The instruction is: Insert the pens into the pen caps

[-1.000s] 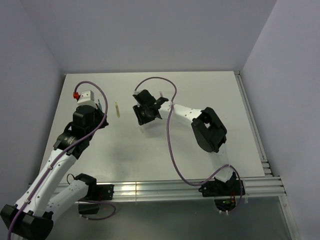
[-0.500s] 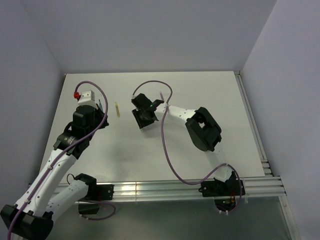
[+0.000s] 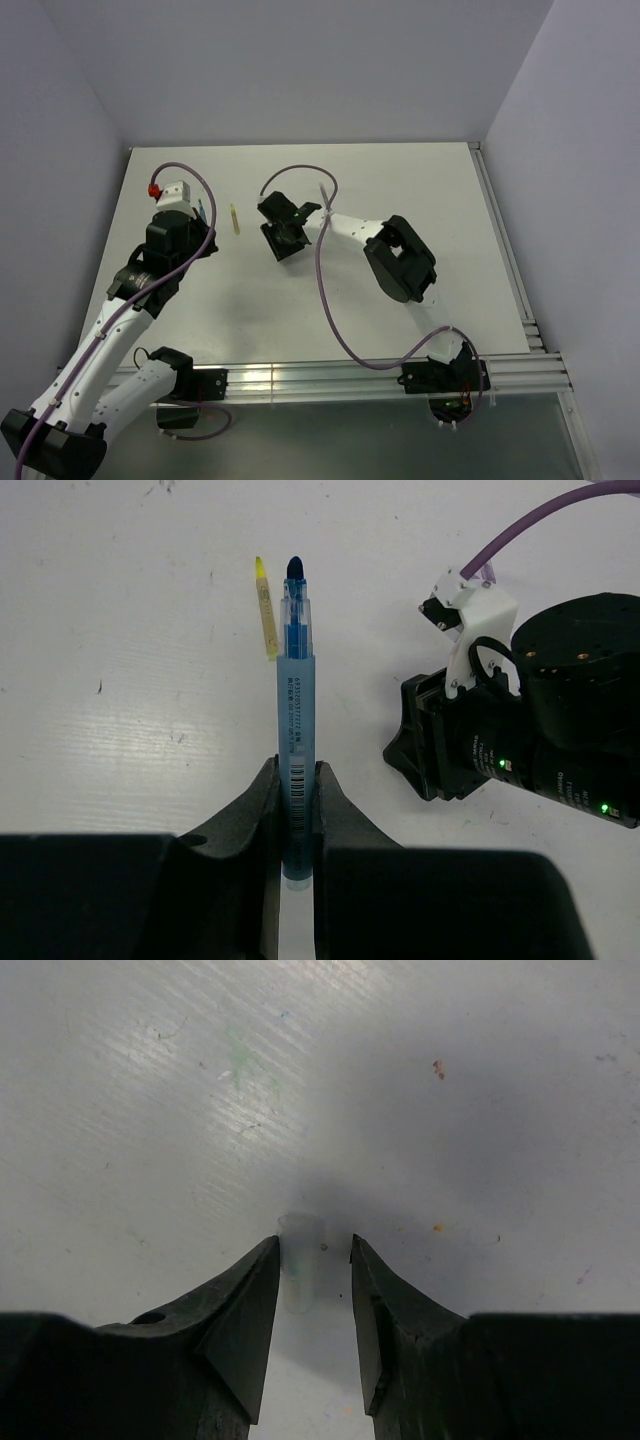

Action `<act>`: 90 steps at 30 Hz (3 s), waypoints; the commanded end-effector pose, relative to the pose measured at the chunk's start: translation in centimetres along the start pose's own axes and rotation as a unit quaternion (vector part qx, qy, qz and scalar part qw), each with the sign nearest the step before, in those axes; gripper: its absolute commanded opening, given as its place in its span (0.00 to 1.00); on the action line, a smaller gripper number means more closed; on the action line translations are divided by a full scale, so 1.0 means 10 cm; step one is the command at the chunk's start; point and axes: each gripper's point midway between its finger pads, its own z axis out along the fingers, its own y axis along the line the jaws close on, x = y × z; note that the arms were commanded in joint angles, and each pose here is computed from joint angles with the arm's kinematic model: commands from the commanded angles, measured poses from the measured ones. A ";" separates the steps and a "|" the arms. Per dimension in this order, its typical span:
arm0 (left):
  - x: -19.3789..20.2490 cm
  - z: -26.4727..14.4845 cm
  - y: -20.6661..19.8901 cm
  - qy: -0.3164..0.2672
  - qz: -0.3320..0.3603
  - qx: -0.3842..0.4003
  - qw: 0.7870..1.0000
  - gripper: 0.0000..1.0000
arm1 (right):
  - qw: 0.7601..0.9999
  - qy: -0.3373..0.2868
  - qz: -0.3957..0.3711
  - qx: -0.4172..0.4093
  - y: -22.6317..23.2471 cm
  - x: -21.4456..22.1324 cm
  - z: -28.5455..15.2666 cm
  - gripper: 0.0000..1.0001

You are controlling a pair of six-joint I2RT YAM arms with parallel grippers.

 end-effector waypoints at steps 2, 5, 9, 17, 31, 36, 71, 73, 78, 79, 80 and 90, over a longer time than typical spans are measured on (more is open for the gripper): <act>-0.08 -0.01 -0.05 -0.016 0.003 0.012 1.000 0.00 | 1.000 -0.004 -0.015 0.010 0.04 -0.06 0.00 0.42; -0.08 -0.01 -0.05 -0.017 0.003 0.013 1.000 0.00 | 1.000 -0.001 -0.018 0.015 0.04 -0.03 0.01 0.40; -0.08 -0.01 -0.05 -0.016 0.004 0.014 1.000 0.00 | 1.000 0.003 -0.019 0.016 0.04 -0.01 0.03 0.36; -0.07 0.00 -0.05 -0.015 0.005 0.014 1.000 0.00 | 0.999 0.017 -0.032 0.030 0.03 0.06 0.05 0.34; -0.08 -0.02 -0.16 -0.015 0.007 0.045 0.999 0.00 | 0.998 0.026 -0.022 0.050 -0.06 0.14 0.00 0.00; -0.05 -0.15 -0.57 -0.004 0.017 0.166 0.986 0.00 | 0.998 -0.043 0.046 0.017 -0.17 -0.21 -0.35 0.00; -0.14 -0.42 -1.91 0.000 0.034 0.372 0.928 0.00 | 0.747 -0.486 0.244 -0.383 -0.33 -1.44 -3.47 0.00; -0.10 -0.39 -1.96 0.005 0.033 0.380 0.924 0.00 | 0.748 -0.484 0.243 -0.384 -0.32 -1.44 -3.45 0.00; -0.07 -0.36 -1.98 0.006 0.038 0.384 0.922 0.00 | 0.752 -0.479 0.240 -0.384 -0.26 -1.46 -3.35 0.00; -0.06 -0.36 -1.98 0.005 0.038 0.385 0.922 0.00 | 0.753 -0.478 0.240 -0.383 -0.26 -1.47 -3.32 0.00; -0.05 -0.36 -1.98 0.007 0.041 0.386 0.922 0.00 | 0.755 -0.478 0.236 -0.382 -0.24 -1.48 -3.31 0.00; -0.01 -0.35 -1.95 0.008 0.045 0.383 0.923 0.00 | 0.763 -0.464 0.230 -0.388 -0.07 -1.50 -3.17 0.00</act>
